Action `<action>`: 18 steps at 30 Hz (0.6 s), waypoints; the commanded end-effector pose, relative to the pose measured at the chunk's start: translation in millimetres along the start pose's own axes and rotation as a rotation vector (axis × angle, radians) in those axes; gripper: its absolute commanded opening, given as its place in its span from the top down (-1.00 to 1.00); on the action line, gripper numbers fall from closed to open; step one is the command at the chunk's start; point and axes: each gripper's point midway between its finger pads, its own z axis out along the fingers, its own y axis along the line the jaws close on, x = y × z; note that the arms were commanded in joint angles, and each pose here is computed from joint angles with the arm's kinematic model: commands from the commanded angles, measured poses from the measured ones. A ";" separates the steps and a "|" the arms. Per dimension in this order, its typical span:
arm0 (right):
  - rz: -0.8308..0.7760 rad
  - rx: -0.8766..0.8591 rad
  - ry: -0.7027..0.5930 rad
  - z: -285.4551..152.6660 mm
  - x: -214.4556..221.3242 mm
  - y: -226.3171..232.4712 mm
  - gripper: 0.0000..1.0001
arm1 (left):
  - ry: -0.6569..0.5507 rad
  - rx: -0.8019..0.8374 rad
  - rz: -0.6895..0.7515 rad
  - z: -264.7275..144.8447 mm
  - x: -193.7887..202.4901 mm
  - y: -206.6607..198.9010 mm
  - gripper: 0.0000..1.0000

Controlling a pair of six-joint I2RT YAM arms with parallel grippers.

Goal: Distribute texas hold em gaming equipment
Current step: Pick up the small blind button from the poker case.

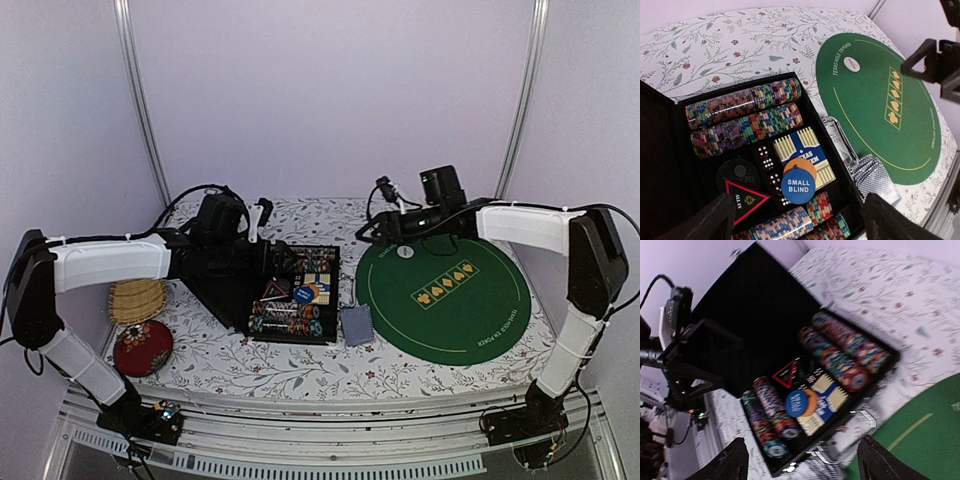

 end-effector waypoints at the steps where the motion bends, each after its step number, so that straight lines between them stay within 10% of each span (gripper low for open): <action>1: 0.036 -0.244 0.111 47.3 31.0 43.7 -0.45 | 0.072 0.053 -0.043 9.6 22.7 -6.5 -0.78; 9: 0.224 -0.324 0.192 110.5 52.8 42.1 0.04 | 0.201 0.091 -0.117 48.6 51.8 5.1 -0.22; 18: 0.243 -0.289 0.293 151.9 86.5 47.7 0.28 | 0.246 0.192 -0.226 76.1 65.3 11.0 -0.13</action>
